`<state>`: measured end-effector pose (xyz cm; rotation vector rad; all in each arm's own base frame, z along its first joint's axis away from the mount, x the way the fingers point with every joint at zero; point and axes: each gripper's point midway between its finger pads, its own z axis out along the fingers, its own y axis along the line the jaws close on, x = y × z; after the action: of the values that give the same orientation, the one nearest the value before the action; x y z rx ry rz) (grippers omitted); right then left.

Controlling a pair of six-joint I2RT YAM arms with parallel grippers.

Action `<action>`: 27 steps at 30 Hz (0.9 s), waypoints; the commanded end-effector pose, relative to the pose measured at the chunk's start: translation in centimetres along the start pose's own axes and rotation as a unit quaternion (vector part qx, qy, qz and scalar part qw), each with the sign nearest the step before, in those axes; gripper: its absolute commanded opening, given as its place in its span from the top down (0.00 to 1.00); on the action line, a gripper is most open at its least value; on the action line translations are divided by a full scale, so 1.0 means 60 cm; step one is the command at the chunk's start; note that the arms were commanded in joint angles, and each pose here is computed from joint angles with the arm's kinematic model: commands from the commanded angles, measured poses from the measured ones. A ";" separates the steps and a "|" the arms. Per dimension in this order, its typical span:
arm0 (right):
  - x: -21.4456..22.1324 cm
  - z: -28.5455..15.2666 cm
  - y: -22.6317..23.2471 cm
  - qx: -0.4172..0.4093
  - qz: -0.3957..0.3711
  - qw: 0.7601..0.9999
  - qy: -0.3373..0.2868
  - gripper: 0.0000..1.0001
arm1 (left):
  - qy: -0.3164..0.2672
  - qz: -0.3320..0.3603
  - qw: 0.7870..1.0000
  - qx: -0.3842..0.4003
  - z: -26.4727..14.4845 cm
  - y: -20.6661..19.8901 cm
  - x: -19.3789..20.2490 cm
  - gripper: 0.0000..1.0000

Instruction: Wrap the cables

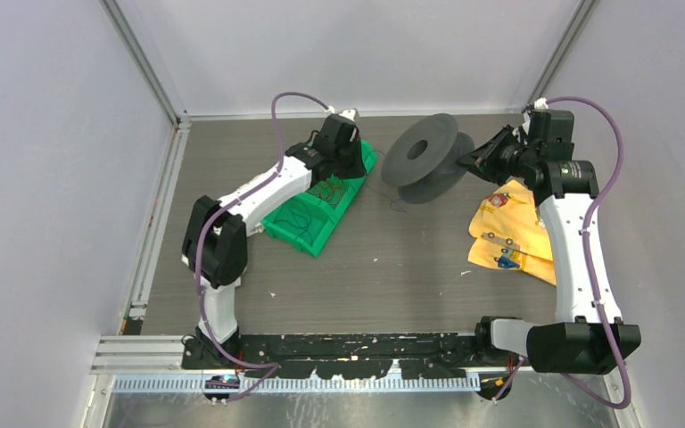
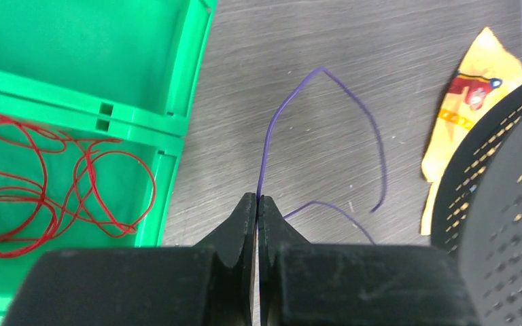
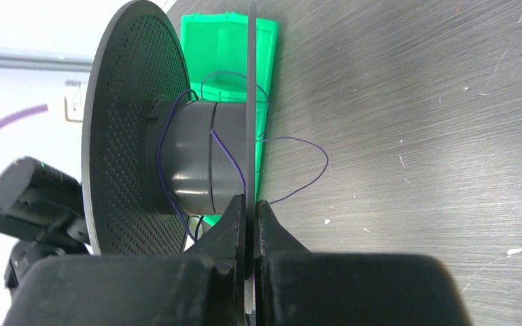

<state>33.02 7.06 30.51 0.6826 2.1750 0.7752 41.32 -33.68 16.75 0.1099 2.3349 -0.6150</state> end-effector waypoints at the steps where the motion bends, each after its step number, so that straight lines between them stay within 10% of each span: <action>1: 0.008 -0.045 0.056 -0.073 -0.057 0.996 -0.002 0.99 | -0.025 -0.005 0.999 0.028 -0.013 -0.001 -0.065 1.00; 14: 0.129 -0.046 0.027 -0.051 -0.194 0.968 0.151 0.99 | -0.118 -0.010 0.988 0.103 -0.053 -0.060 -0.261 1.00; 27: 0.163 0.030 -0.032 0.044 -0.226 0.960 0.158 0.99 | -0.193 -0.045 0.945 0.259 -0.194 -0.184 -0.341 0.99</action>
<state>25.94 12.89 24.68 0.0533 2.5814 0.6135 49.89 -36.16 32.86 0.0569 1.9889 -1.0196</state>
